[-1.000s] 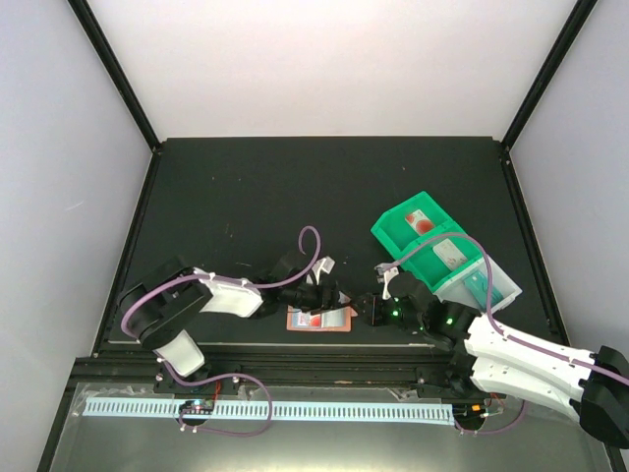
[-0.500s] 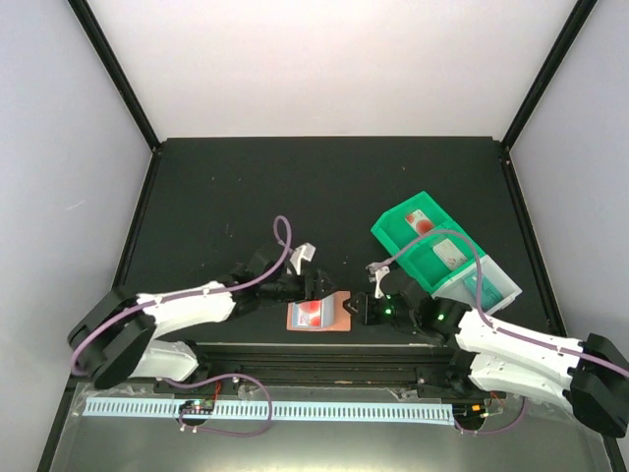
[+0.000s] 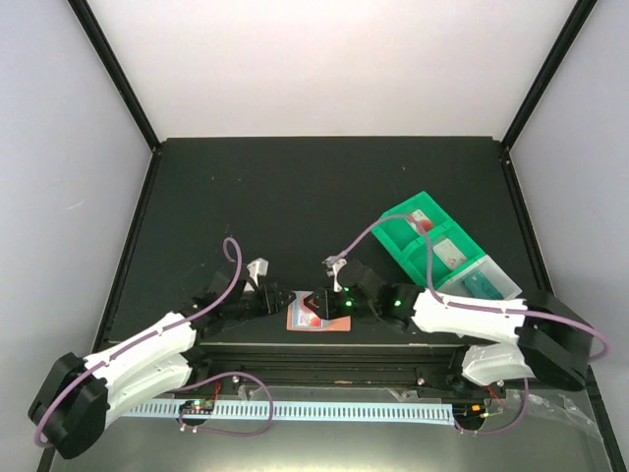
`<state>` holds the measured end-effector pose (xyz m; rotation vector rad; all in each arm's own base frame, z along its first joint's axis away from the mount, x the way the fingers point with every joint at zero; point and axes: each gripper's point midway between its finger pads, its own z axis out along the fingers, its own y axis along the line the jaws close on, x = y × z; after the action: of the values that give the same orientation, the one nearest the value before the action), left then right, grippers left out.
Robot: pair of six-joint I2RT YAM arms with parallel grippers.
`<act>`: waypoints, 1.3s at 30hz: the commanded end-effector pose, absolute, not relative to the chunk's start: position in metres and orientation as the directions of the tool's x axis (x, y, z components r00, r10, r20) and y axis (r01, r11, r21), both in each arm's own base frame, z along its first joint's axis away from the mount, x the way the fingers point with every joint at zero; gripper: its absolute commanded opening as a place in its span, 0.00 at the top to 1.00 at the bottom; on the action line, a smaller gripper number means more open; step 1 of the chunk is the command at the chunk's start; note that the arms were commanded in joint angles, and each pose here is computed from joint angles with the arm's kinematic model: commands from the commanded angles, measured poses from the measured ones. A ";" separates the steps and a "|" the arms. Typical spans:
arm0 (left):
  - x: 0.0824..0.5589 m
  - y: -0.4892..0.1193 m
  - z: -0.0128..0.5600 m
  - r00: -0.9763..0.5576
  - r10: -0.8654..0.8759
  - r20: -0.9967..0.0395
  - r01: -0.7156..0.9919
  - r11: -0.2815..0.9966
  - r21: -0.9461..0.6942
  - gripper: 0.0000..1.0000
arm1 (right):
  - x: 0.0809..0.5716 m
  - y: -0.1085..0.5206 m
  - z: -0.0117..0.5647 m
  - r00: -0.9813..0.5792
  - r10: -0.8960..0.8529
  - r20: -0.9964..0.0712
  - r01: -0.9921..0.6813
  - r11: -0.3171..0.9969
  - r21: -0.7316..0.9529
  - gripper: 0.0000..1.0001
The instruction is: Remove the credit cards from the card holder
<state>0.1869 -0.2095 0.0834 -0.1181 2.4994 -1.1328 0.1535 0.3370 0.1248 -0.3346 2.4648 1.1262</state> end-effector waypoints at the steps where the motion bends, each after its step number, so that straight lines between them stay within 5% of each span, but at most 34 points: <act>1: 0.177 -0.189 0.063 -0.919 -0.268 -0.289 0.018 0.703 -0.711 0.37 | 0.161 0.358 0.112 -0.890 -0.058 -0.452 -0.375 0.658 0.653 0.71; 24: 0.159 -0.198 0.059 -0.947 -0.194 -0.258 0.072 0.652 -0.754 0.46 | 0.176 0.327 0.029 -0.937 -0.094 -0.336 -0.303 0.698 0.649 0.73; 39: 0.162 -0.205 0.065 -0.945 -0.173 -0.276 0.106 0.637 -0.764 0.67 | 0.180 0.342 0.015 -0.927 -0.165 -0.338 -0.355 0.678 0.643 0.79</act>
<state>0.1586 -0.2033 0.0625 -0.0853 2.5572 -1.2159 0.1789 0.3394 0.0224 -0.3626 2.6338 1.1098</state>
